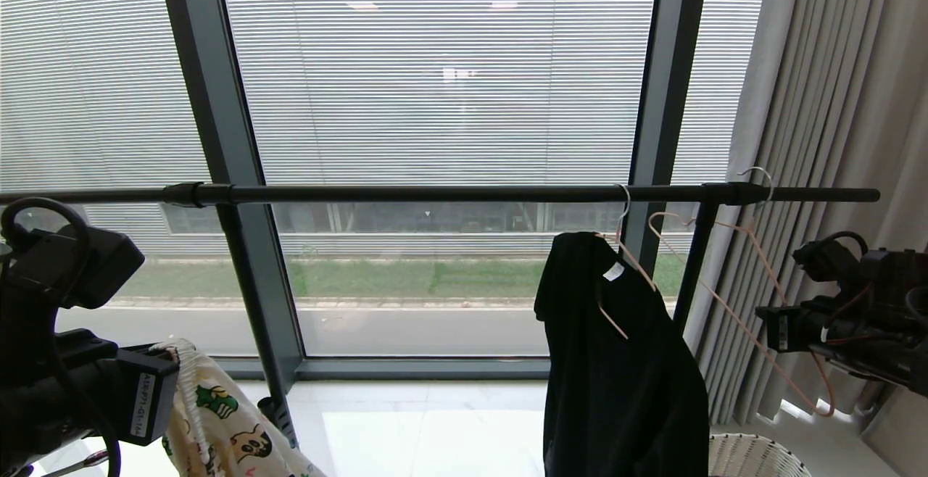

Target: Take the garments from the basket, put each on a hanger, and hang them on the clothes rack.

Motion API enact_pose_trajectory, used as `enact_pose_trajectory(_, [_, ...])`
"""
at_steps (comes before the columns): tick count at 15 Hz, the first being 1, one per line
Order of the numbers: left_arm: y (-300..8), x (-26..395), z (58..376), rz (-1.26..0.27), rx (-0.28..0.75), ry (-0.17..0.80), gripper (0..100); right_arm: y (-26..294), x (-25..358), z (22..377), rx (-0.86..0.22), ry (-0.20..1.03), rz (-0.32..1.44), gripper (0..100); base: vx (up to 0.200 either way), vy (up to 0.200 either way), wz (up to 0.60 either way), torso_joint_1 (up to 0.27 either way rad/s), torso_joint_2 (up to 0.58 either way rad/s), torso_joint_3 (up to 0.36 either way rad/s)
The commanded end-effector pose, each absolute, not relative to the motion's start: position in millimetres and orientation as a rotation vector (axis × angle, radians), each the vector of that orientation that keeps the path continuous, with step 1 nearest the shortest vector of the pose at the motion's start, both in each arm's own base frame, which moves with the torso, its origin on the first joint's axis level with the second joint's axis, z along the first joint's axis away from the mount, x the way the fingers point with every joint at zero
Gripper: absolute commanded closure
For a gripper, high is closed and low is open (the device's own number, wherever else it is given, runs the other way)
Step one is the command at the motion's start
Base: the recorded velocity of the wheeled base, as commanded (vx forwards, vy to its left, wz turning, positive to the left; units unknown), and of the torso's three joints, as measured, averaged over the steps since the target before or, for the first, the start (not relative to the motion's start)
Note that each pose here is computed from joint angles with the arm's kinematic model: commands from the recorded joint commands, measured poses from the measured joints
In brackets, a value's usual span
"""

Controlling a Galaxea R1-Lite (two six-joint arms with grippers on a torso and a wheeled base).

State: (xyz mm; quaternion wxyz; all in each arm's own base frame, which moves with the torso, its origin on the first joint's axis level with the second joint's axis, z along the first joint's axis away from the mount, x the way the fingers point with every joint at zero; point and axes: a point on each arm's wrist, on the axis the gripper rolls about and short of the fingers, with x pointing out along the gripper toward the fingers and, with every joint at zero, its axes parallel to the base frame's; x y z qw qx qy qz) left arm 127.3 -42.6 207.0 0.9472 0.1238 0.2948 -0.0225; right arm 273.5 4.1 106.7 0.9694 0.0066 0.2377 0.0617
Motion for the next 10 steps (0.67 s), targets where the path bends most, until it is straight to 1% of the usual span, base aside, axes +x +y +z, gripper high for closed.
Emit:
enact_pose_trajectory(1, [-43.0, 127.3, 207.4, -0.051, 0.262, 0.598, 100, 3.8, 261.3, 116.0, 0.031, 0.451, 0.116, 100, 0.000, 0.000, 0.00, 0.000, 0.00, 0.000])
enact_pose_trajectory(3, [-42.8, 126.6, 207.4, -0.055, 0.273, 0.596, 100, 0.3, 252.7, 117.0, 0.030, 0.451, 0.088, 100, 0.000, 0.000, 0.00, 0.000, 0.00, 0.000])
enact_pose_trajectory(5, [-42.6, 126.4, 208.1, -0.055, 0.277, 0.593, 100, -1.0, 243.3, 115.5, 0.014, 0.460, 0.013, 100, 0.000, 0.000, 0.00, 0.000, 0.00, 0.000])
enact_pose_trajectory(8, [-41.7, 124.0, 209.7, -0.054, 0.273, 0.582, 100, -1.2, 227.8, 116.9, 0.011, 0.457, 0.000, 100, -0.200, 0.000, 0.00, 0.007, 0.01, -0.001])
enact_pose_trajectory(10, [-40.9, 122.2, 210.4, -0.054, 0.270, 0.575, 100, -1.2, 224.4, 120.7, 0.009, 0.440, -0.001, 100, -0.200, 0.000, 0.00, 0.000, 0.01, 0.000])
